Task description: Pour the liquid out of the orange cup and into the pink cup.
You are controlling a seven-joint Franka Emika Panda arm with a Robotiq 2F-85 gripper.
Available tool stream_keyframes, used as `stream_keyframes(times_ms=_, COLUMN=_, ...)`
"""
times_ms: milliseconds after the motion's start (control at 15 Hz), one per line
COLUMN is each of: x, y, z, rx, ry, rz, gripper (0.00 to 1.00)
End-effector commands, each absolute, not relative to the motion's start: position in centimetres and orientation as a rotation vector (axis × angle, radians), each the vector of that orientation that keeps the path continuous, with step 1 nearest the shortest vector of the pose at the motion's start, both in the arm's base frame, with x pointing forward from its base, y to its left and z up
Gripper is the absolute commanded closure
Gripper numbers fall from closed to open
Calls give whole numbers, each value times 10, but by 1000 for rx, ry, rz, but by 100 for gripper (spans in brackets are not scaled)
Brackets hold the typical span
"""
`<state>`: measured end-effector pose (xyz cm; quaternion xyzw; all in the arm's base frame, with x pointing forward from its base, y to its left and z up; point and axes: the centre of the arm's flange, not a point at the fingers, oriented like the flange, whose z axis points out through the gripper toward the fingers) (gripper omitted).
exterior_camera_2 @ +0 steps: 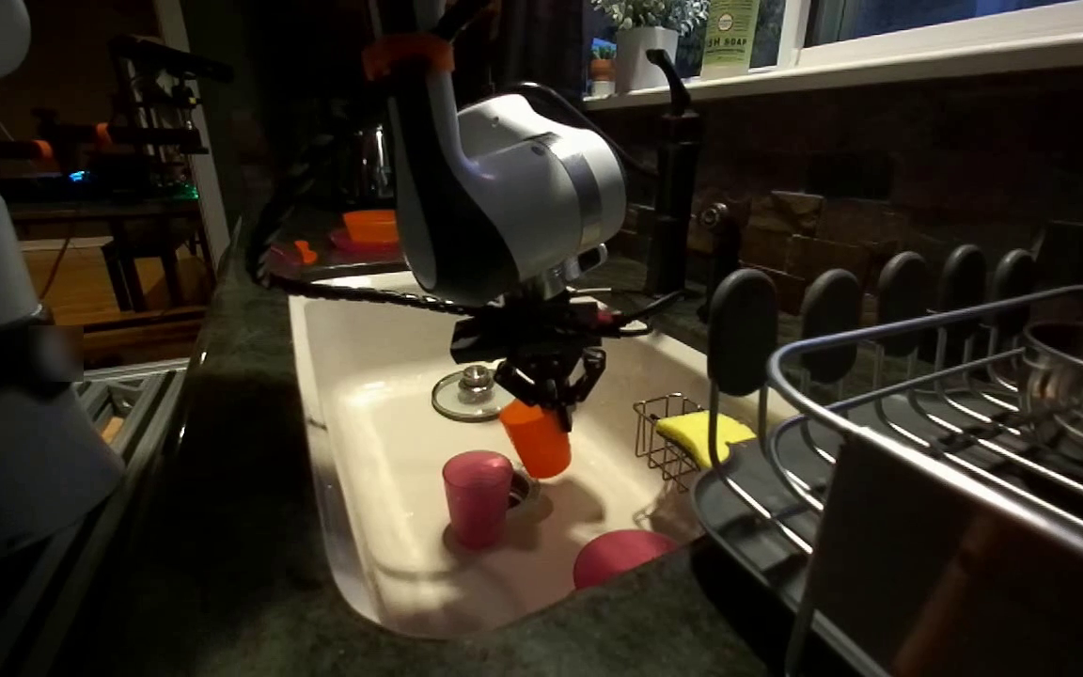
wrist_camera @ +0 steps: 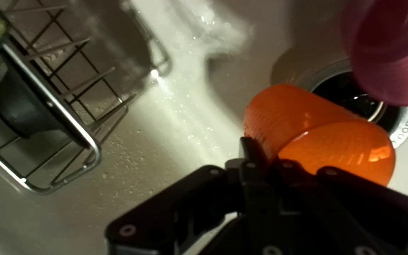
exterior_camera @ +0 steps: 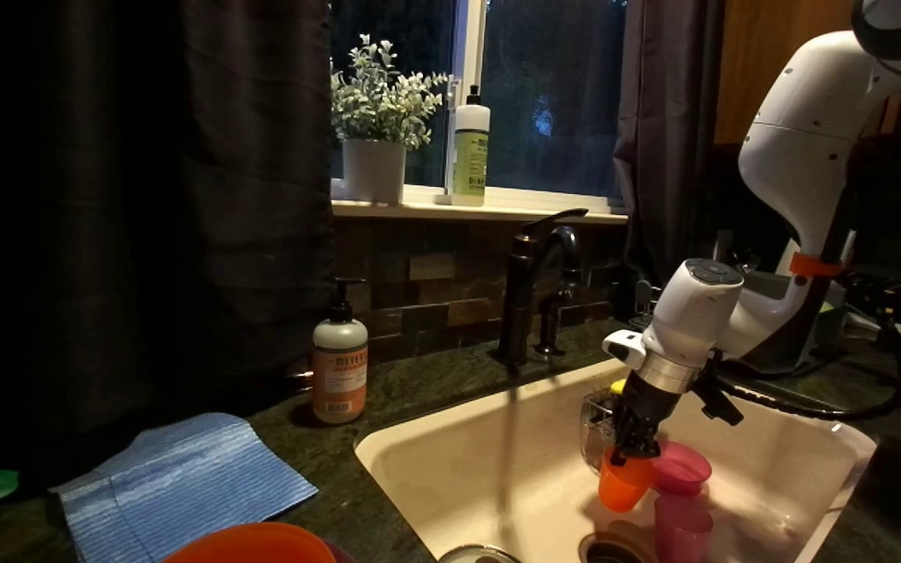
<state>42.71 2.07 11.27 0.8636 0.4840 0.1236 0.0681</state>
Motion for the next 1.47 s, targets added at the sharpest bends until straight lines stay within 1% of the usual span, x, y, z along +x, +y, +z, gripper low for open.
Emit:
stream_keyframes(times_ms=0, x=414, y=21, z=79, rx=2636, ry=1473, rz=391, gripper=99)
stream_keyframes(times_ms=733, x=412, y=16, z=51, rx=2692, ry=1308, rz=315, gripper=99)
stream_keyframes(times_ms=1400, x=419, y=19, z=49, rx=2755, ry=1114, rz=359, gripper=99)
